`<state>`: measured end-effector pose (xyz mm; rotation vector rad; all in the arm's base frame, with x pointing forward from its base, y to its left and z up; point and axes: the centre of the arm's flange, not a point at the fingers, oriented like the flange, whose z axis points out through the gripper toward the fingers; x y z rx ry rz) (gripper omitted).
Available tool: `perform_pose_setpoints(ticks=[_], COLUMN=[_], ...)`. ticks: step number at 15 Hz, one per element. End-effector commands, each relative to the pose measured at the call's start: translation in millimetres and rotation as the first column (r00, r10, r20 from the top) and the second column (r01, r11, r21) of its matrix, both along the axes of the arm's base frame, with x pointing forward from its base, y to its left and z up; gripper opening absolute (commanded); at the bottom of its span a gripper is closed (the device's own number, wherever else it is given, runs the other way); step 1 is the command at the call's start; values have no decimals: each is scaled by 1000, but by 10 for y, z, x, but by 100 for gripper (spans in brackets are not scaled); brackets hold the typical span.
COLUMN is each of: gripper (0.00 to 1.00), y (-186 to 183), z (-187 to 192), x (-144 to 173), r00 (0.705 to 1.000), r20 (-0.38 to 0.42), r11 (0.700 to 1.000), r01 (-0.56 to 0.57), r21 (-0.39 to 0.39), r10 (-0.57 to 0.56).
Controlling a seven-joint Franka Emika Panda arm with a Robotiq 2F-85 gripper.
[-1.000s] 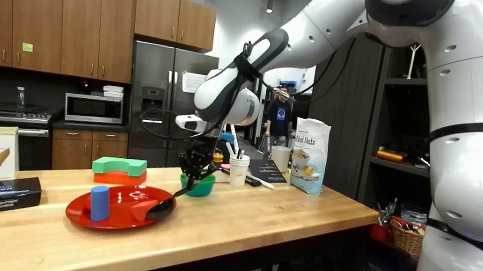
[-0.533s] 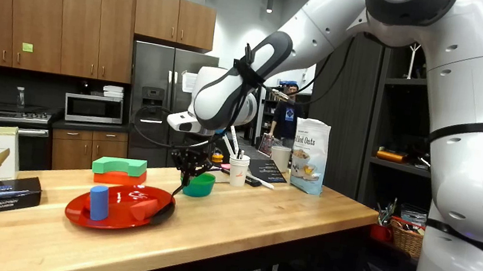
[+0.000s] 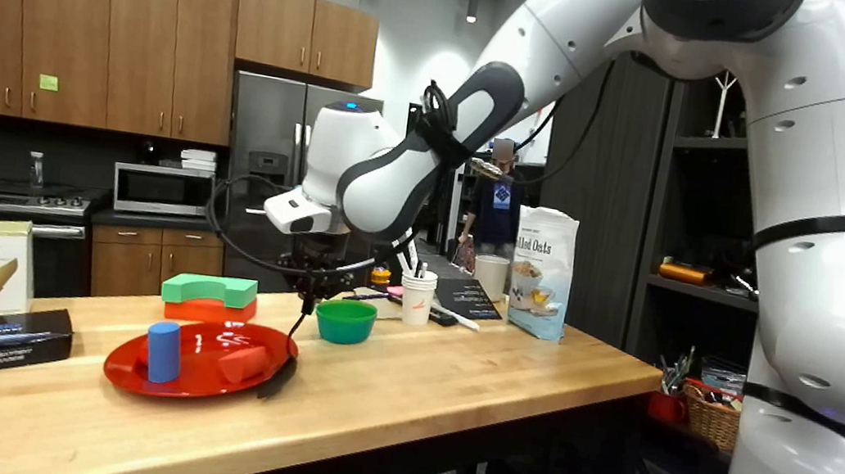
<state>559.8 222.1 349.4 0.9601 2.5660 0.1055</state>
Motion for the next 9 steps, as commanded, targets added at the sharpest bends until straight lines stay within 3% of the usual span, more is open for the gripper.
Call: perform_pose_setpoints(ticks=[1,5,7,9], gripper=[1,1,1,1], y=[170,309,354,380], z=[119,202,230,296], x=[24,-109,-199,-263], r00=[994,987,958,909], r20=[104,-148,-275,-399], r11=[999,992,983,969], r01=[20,80,124,194], r21=[-32,98,138,155], r10=[-17,-65,-83,-119])
